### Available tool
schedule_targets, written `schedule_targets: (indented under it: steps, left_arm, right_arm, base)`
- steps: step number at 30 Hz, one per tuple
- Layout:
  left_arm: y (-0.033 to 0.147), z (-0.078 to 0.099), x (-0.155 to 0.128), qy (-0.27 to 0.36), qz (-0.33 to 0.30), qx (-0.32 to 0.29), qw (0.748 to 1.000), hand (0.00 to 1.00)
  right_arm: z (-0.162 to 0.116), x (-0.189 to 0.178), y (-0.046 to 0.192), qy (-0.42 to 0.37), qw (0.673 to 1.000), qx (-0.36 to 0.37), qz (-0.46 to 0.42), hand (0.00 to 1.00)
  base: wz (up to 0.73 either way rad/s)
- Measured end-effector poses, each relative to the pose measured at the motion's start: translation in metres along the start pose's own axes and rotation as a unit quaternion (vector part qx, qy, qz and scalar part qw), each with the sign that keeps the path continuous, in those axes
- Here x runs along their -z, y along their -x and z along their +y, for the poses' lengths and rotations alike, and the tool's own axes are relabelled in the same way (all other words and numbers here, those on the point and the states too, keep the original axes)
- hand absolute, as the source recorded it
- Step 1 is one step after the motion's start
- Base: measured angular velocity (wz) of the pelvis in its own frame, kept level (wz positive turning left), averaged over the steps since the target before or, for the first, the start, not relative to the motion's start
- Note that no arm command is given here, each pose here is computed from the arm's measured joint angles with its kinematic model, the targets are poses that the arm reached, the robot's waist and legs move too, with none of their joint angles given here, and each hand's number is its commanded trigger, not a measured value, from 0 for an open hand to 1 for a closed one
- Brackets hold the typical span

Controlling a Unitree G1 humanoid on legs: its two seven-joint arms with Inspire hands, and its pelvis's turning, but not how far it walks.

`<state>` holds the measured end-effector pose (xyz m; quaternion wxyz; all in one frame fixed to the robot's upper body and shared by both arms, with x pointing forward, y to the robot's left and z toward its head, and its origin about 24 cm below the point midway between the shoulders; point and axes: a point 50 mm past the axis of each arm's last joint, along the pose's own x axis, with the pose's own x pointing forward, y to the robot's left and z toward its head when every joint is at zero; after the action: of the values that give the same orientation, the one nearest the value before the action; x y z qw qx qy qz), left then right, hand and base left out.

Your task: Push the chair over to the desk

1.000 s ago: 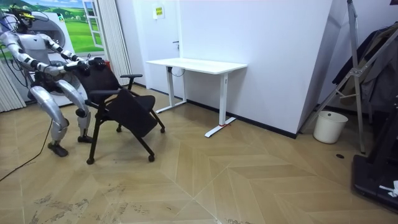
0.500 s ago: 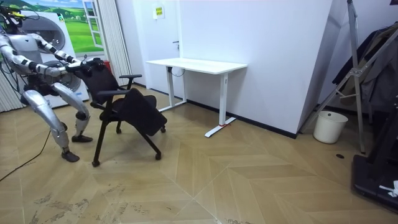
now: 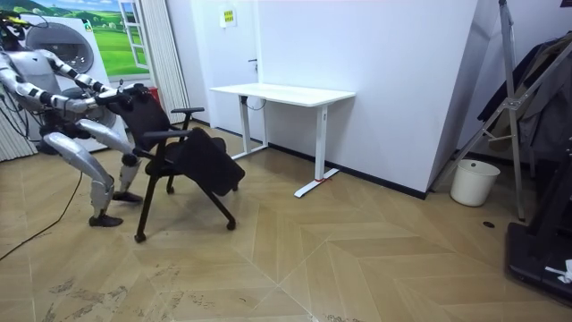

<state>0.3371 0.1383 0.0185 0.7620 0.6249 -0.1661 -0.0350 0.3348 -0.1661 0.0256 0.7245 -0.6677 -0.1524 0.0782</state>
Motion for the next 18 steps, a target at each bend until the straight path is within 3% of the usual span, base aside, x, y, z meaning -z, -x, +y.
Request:
schedule_targets:
  steps: [14,18]
  left_arm:
    - [-0.012,0.013,-0.005,-0.015,-0.018,-0.025,0.999,1.0]
    - [-0.012,0.014,-0.006,-0.025,-0.027,-0.031,0.999,1.0]
  right_arm:
    - [-0.003,0.001,-0.001,0.008,0.999,0.042,0.015,1.0]
    - [0.0,-0.002,0.002,-0.003,0.998,0.055,0.021,1.0]
  base:
    - [-0.12]
    - [0.23]
